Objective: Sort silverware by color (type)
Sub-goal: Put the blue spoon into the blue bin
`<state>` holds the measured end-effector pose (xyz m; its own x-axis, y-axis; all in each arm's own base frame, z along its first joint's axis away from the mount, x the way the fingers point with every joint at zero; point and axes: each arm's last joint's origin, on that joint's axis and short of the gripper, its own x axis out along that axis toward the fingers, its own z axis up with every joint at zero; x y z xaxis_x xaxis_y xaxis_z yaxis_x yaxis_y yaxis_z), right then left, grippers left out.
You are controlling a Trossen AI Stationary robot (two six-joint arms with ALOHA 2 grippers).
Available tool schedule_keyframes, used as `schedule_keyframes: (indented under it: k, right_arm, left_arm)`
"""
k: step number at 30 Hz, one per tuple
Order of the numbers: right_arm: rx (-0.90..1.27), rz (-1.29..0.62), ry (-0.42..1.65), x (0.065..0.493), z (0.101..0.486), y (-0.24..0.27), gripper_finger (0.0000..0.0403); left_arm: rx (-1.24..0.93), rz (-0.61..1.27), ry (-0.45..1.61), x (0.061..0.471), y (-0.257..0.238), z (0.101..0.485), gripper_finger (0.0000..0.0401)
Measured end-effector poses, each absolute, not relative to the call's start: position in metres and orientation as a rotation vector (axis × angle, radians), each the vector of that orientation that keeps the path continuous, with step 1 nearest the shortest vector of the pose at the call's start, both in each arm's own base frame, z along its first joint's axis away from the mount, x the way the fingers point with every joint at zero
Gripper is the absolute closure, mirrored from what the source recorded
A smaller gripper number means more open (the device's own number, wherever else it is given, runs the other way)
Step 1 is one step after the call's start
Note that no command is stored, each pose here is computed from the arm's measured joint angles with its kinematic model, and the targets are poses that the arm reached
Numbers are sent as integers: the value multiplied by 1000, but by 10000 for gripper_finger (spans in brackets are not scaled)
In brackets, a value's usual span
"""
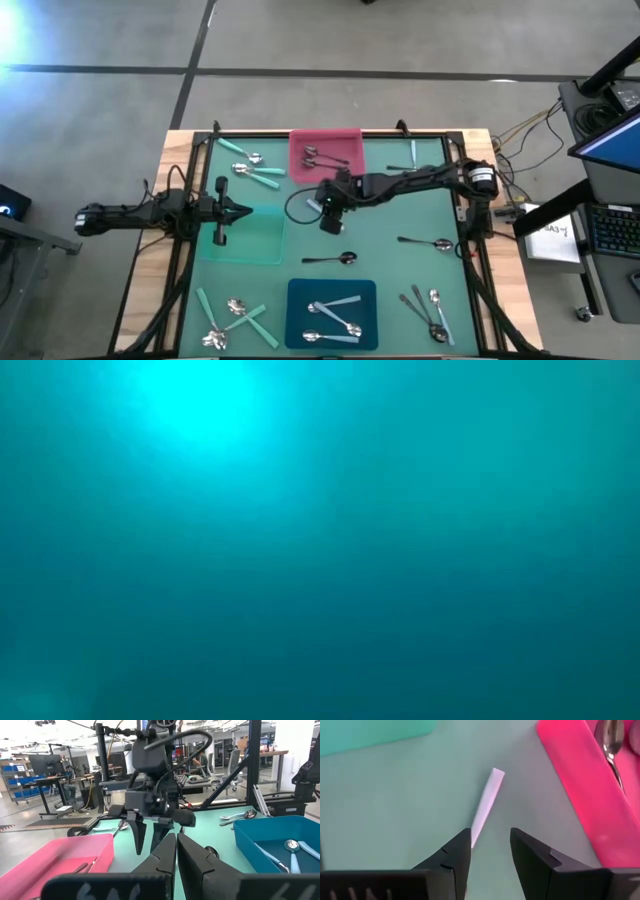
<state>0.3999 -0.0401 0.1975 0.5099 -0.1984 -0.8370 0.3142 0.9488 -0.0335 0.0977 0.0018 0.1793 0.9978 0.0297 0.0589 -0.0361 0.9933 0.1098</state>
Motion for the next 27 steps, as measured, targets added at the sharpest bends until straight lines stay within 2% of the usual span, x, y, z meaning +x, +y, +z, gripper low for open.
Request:
schedule_keyframes:
  k: [19, 27]
  right_arm:
    - [237, -374, 1028, 404, 171, -34, 271]
    - [226, -366, 1079, 411, 140, -28, 271]
  left_arm:
    - [111, 33, -57, 98, 2, 179, 401]
    - [111, 33, -57, 98, 2, 179, 401]
